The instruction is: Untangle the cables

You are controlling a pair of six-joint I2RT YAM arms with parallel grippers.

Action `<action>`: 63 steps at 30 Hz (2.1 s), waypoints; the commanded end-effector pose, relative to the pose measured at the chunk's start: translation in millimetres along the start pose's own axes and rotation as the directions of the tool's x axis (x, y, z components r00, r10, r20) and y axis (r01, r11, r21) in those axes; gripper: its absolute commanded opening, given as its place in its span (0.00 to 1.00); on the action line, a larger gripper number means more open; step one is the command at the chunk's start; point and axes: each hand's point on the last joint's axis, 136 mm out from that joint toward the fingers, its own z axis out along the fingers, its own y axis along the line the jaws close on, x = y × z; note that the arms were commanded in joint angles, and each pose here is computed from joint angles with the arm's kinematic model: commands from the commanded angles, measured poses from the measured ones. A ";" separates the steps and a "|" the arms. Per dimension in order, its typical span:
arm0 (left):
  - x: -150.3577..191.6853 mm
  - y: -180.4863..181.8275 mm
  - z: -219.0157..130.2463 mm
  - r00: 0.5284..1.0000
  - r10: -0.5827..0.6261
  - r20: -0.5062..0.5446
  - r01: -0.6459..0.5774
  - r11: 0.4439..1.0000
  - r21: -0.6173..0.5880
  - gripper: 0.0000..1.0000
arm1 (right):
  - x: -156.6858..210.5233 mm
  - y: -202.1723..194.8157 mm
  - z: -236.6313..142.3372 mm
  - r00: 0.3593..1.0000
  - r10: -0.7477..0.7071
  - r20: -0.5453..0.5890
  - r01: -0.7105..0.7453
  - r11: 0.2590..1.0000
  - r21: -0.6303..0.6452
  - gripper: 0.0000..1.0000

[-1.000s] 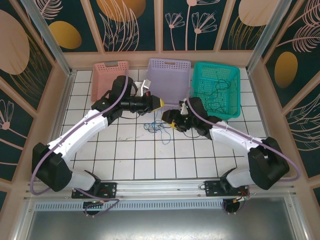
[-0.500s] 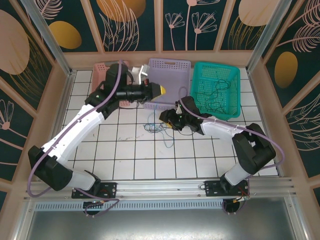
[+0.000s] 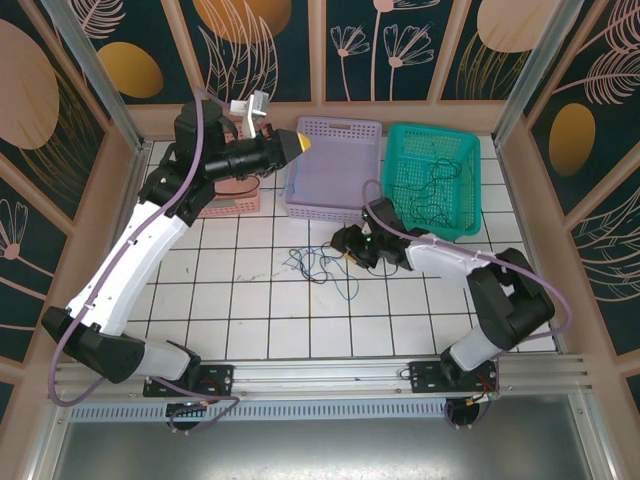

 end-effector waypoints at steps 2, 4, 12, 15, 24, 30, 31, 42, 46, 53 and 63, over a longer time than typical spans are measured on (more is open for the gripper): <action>15.3 18.8 2.2 0.999 0.017 -0.044 -0.018 1.000 -0.025 0.00 | -15.6 22.1 -43.3 0.992 -0.032 0.119 0.035 0.999 -0.022 0.54; 21.7 25.2 4.7 0.998 0.023 -0.066 -0.025 0.999 -0.023 0.00 | -18.9 33.4 -59.8 0.990 -0.004 0.138 0.010 0.999 -0.042 0.54; 48.6 37.3 15.2 0.985 0.069 -0.158 -0.057 0.995 0.076 0.00 | -22.5 70.5 -97.1 0.904 0.424 0.060 -0.403 0.890 -0.214 0.58; 56.8 42.3 17.5 0.979 0.087 -0.183 -0.070 0.993 0.097 0.00 | -26.7 88.1 -99.5 0.852 0.524 -0.002 -0.501 0.814 -0.295 0.61; 70.7 58.6 20.3 0.974 0.100 -0.205 -0.080 0.991 0.104 0.00 | -34.7 132.8 -109.8 0.684 0.699 -0.206 -0.700 0.552 -0.453 0.72; 75.0 61.7 20.9 0.976 0.086 -0.202 -0.062 0.991 0.121 0.00 | -24.1 166.7 -100.1 0.625 0.700 -0.347 -0.761 0.446 -0.471 0.74; 75.6 61.4 20.6 0.976 0.084 -0.202 -0.059 0.990 0.124 0.00 | -23.6 171.1 -97.4 0.623 0.697 -0.357 -0.764 0.442 -0.470 0.74; 83.5 52.3 10.2 0.976 0.081 -0.204 -0.050 0.987 0.155 0.00 | -57.9 168.9 -53.8 0.643 0.701 -0.308 -0.743 0.474 -0.473 0.45; 93.0 56.2 5.2 0.973 0.063 -0.222 -0.030 0.988 0.149 0.00 | -86.4 155.0 -60.1 0.704 0.684 -0.193 -0.669 0.547 -0.503 0.08; 119.3 78.5 9.1 0.962 -0.017 -0.273 0.049 0.993 0.110 0.00 | -171.8 170.7 -104.9 0.867 0.481 0.130 -0.346 0.769 -0.538 0.00; 109.2 93.0 37.8 0.973 -0.054 -0.223 0.061 0.998 0.022 0.53 | -226.2 248.8 -144.6 0.922 0.153 0.356 0.051 0.864 -0.501 0.00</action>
